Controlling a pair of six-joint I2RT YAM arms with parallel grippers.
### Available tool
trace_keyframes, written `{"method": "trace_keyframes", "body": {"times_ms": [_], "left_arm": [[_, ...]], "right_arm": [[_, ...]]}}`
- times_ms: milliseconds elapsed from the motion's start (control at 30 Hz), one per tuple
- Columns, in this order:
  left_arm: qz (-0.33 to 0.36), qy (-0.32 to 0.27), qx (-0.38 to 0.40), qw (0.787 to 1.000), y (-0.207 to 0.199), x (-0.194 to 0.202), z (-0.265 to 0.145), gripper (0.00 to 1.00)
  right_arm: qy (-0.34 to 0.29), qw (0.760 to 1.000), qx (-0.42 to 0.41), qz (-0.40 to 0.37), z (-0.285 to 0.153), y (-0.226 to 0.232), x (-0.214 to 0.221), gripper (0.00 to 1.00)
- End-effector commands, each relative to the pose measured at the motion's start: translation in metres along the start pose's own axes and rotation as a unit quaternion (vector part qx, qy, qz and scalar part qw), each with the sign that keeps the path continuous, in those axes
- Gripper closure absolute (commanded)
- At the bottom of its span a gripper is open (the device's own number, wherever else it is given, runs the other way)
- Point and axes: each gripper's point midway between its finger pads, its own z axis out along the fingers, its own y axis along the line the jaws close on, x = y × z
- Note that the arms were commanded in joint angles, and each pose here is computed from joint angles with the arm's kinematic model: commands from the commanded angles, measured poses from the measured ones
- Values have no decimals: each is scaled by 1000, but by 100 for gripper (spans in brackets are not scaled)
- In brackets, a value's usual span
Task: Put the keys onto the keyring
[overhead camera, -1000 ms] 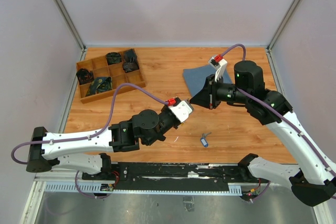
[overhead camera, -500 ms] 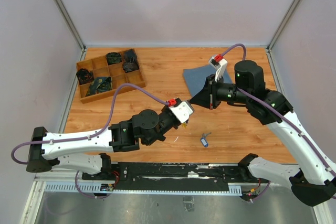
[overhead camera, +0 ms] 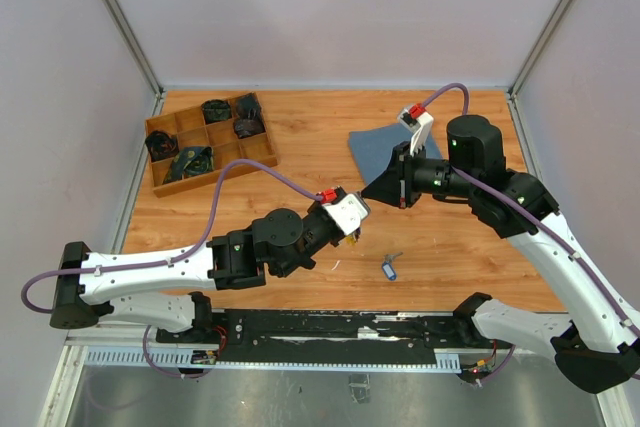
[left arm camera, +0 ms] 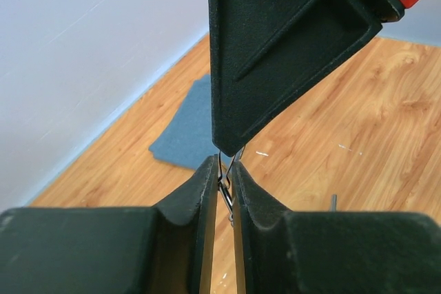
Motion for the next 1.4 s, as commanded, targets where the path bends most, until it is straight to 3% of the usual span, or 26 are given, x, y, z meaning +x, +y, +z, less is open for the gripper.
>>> {"method": "trace_keyframes", "body": {"times_ms": [0, 133, 500, 667, 767, 900, 1067, 1200, 1367], "left_arm": [[0, 1, 1, 1000, 1, 2, -1, 80], [-1, 1, 1, 1000, 1, 3, -1, 77], [-3, 0, -4, 1000, 3, 0, 0, 88], [-19, -5, -18, 1000, 7, -4, 0, 99], [-34, -10, -24, 999, 10, -7, -2, 99], [-35, -7, -33, 999, 14, -5, -3, 99], [-27, 6, -35, 999, 14, 2, -4, 99], [-19, 20, -41, 999, 13, 11, -3, 99], [-8, 45, -56, 997, 15, 25, -1, 100]], "right_arm": [[-33, 999, -15, -11, -11, 14, -20, 99], [-33, 999, -16, -12, -10, 14, -20, 99], [-27, 999, -15, -9, -8, 11, -16, 99], [-25, 1000, -9, -8, -6, 8, -14, 99], [-24, 1000, -2, -9, -6, 4, -12, 98], [-25, 1000, 10, -15, -7, 0, -11, 85], [-58, 996, 53, -39, -20, -9, -21, 57], [-81, 989, 115, -42, -32, -30, -20, 51], [-54, 976, 210, -25, -35, -73, 6, 46]]}}
